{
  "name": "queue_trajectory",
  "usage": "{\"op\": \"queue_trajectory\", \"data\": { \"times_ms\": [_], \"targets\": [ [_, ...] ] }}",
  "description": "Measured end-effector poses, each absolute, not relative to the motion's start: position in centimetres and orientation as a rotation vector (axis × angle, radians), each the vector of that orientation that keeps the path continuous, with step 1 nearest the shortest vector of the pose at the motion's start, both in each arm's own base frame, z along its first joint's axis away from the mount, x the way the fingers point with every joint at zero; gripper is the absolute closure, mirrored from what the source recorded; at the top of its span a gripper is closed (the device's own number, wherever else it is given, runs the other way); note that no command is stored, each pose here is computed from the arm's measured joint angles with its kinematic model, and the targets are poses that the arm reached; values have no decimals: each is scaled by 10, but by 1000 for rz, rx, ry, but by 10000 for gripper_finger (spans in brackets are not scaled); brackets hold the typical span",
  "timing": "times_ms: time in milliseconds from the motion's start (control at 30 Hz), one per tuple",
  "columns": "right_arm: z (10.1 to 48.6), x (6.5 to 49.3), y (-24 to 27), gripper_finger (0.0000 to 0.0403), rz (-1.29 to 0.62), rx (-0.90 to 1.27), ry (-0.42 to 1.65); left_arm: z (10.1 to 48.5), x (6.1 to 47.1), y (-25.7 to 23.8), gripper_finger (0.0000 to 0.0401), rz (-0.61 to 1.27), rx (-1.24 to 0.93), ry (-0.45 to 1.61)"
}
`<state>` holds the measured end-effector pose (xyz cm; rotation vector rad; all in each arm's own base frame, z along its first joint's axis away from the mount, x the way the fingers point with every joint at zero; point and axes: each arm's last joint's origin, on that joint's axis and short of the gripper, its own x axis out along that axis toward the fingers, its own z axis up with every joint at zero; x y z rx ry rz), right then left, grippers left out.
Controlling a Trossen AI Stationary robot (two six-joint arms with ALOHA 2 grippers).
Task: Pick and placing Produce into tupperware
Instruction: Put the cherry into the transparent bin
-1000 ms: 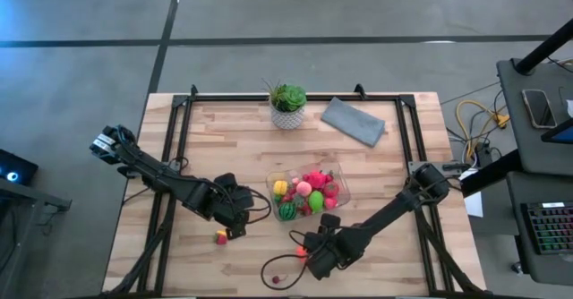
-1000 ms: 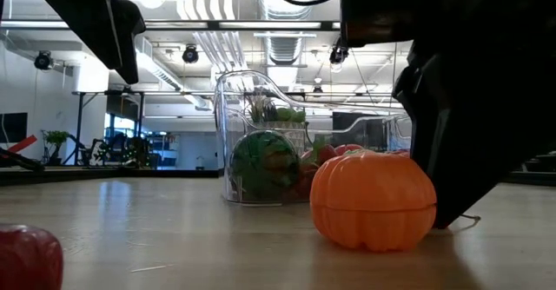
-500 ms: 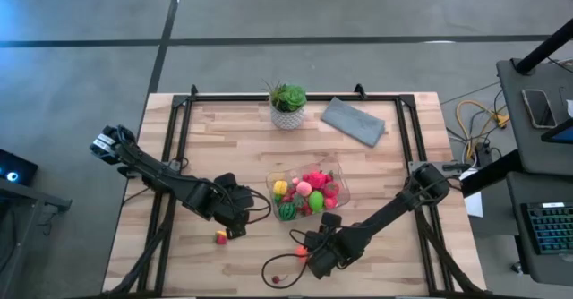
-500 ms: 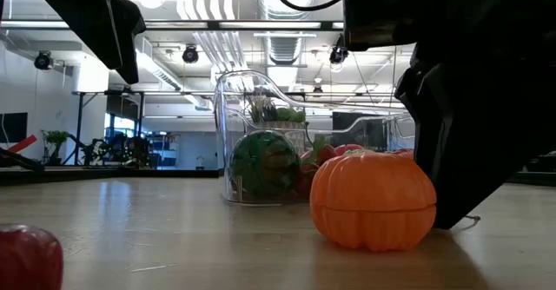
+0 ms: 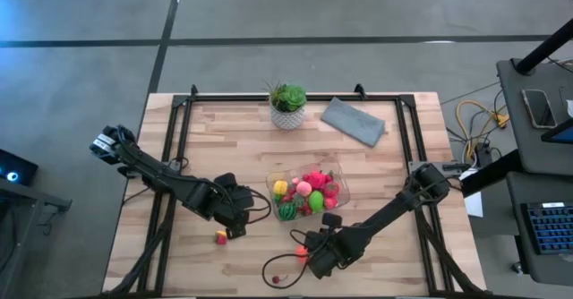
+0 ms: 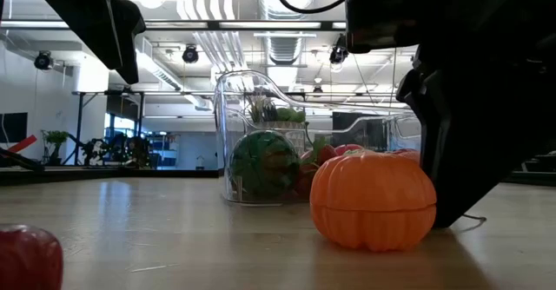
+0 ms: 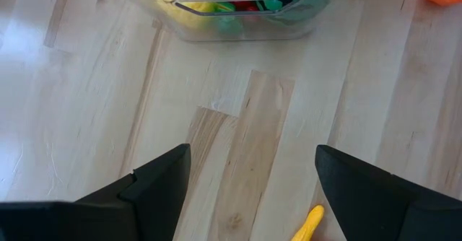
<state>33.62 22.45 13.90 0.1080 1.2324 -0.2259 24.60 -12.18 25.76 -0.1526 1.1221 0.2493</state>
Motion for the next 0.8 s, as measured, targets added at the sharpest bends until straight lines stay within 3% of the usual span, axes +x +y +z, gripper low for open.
{"op": "queue_trajectory", "data": {
  "times_ms": [300,500,667,800],
  "targets": [
    [153,336,226,319,-214,121,1287,258,246,-122,118,249,-152,1122],
    [227,334,221,321,-251,117,1113,257,246,-122,118,249,-152,1123],
    [284,333,179,312,-427,182,872,257,246,-122,118,250,-151,1124],
    [284,341,128,293,-527,257,928,257,246,-122,118,248,-154,1119]
  ]
}}
